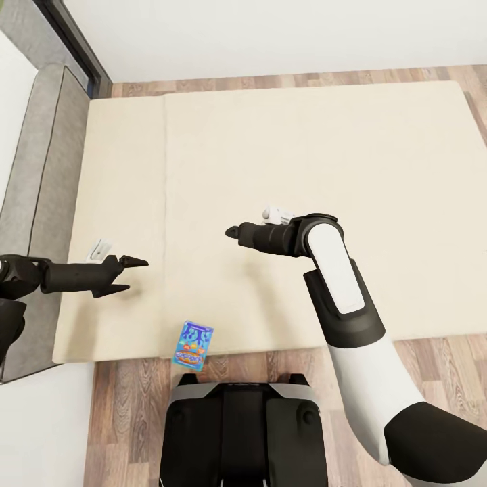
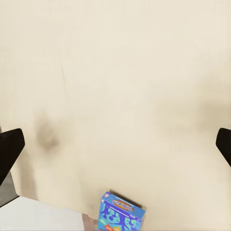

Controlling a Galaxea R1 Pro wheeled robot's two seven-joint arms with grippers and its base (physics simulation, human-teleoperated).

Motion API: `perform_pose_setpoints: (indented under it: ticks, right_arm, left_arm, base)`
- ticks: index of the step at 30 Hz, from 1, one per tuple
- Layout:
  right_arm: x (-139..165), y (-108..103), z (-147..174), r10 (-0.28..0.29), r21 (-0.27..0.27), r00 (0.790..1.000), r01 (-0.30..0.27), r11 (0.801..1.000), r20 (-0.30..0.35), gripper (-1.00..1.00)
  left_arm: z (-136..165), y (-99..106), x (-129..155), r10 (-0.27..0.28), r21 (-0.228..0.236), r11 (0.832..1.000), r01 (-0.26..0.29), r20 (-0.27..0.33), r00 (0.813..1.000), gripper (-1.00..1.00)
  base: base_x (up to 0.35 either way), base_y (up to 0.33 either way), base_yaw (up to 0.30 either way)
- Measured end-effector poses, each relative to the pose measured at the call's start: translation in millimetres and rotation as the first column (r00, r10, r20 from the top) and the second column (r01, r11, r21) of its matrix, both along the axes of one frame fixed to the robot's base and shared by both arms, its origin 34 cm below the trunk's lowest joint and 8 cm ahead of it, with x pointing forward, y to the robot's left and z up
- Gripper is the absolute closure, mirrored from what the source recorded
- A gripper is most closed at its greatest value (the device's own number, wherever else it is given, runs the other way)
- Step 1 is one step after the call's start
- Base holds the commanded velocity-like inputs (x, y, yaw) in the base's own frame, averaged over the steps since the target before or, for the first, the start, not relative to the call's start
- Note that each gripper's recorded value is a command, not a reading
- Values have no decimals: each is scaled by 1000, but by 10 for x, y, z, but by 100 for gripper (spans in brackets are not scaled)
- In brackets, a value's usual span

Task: Put all the toys in the child's room - the three board games (two on the bed and one on the table), the two jigsaw puzzles on the table, and the tennis ball on the table - inside the toy box on the table in the child's room.

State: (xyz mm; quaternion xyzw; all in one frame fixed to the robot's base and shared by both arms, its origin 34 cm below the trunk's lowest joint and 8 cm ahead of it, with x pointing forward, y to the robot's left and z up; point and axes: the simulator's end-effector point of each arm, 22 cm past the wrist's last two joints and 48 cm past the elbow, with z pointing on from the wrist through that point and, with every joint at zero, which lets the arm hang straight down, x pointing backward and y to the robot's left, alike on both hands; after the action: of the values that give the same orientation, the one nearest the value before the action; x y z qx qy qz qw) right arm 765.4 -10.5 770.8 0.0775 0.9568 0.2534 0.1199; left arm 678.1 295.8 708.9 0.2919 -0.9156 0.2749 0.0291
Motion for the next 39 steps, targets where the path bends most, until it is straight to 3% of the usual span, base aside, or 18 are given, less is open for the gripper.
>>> perform_pose_setpoints:
  ticks: [39]
  right_arm:
    - [60,13,194,1,2,1000,-1,1000,28,-100]
  left_arm:
    - [174,-3,86,0,-1,1000,0,30,1000,-100]
  base:
    - [-1,52,-164]
